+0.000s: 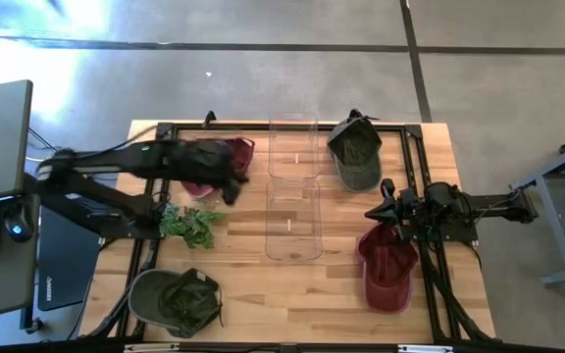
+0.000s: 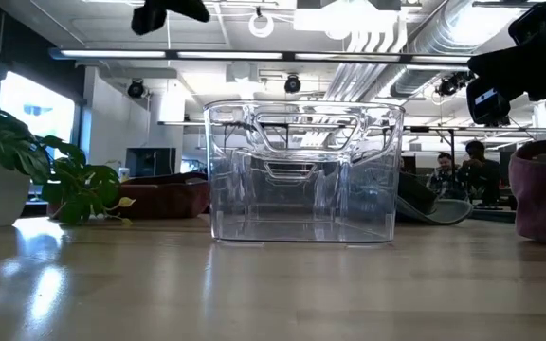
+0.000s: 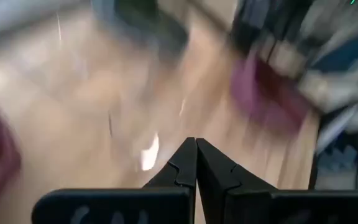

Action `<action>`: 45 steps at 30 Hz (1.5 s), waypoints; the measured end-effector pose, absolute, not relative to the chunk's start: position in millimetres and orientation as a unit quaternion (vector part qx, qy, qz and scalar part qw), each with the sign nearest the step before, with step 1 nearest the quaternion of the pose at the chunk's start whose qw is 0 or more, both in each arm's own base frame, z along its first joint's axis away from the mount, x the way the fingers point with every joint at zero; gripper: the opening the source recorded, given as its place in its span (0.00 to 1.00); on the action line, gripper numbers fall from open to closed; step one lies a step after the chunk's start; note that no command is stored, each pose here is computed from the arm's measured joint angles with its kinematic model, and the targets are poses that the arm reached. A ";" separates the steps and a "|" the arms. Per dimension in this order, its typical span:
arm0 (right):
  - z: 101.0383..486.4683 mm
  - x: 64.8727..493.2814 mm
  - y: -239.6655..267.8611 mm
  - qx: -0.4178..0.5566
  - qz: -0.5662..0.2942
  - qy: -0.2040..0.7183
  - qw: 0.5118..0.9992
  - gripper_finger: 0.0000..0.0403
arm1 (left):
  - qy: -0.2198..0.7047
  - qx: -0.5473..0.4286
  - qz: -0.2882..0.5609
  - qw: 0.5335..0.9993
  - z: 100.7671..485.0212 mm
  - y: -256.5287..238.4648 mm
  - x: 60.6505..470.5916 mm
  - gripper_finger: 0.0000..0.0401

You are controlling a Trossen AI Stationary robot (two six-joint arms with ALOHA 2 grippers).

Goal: Pick & Place hat
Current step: Put the bottom black cap into the bottom transparent bin

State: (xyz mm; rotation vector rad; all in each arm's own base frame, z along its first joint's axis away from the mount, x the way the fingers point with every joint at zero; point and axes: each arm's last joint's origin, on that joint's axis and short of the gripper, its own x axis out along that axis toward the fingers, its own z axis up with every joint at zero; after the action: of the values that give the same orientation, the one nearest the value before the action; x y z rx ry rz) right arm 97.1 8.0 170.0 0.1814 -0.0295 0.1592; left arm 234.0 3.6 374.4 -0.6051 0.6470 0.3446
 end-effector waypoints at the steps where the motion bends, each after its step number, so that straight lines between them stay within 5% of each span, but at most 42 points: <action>1: 170.0 97.1 8.0 0.090 0.079 -0.015 0.993 0.00 | 0.352 -0.294 0.164 0.873 379.0 -4.7 244.9 0.00; 7: 170.0 97.1 8.0 0.090 0.079 -0.015 0.993 0.00 | 0.557 -0.336 0.146 0.746 381.1 -74.7 287.7 0.00; 14: 169.9 97.4 8.1 0.090 0.080 -0.014 0.993 0.00 | 0.692 -0.385 0.112 0.600 348.5 -178.2 282.9 0.05; 24: 169.3 97.9 8.2 0.091 0.081 -0.010 0.993 0.00 | 0.650 -0.478 0.198 0.557 280.7 -240.1 274.1 0.43; 29: 169.3 97.9 8.2 0.091 0.081 -0.010 0.993 0.00 | 0.647 -0.466 0.264 0.543 234.7 -232.5 269.9 0.52; 38: 169.3 97.9 8.2 0.091 0.081 -0.010 0.993 0.00 | 0.658 -0.464 0.270 0.528 181.9 -228.9 263.1 0.42; 45: 169.4 97.9 8.2 0.091 0.081 -0.010 0.993 0.00 | 0.692 -0.439 0.213 0.532 168.0 -233.8 267.6 0.14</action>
State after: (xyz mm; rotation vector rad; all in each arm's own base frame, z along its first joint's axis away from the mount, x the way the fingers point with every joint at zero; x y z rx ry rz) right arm 97.9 8.2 169.4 0.1815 -0.0202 0.1630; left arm 267.6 -233.8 168.0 -1.0480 1.6506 0.5071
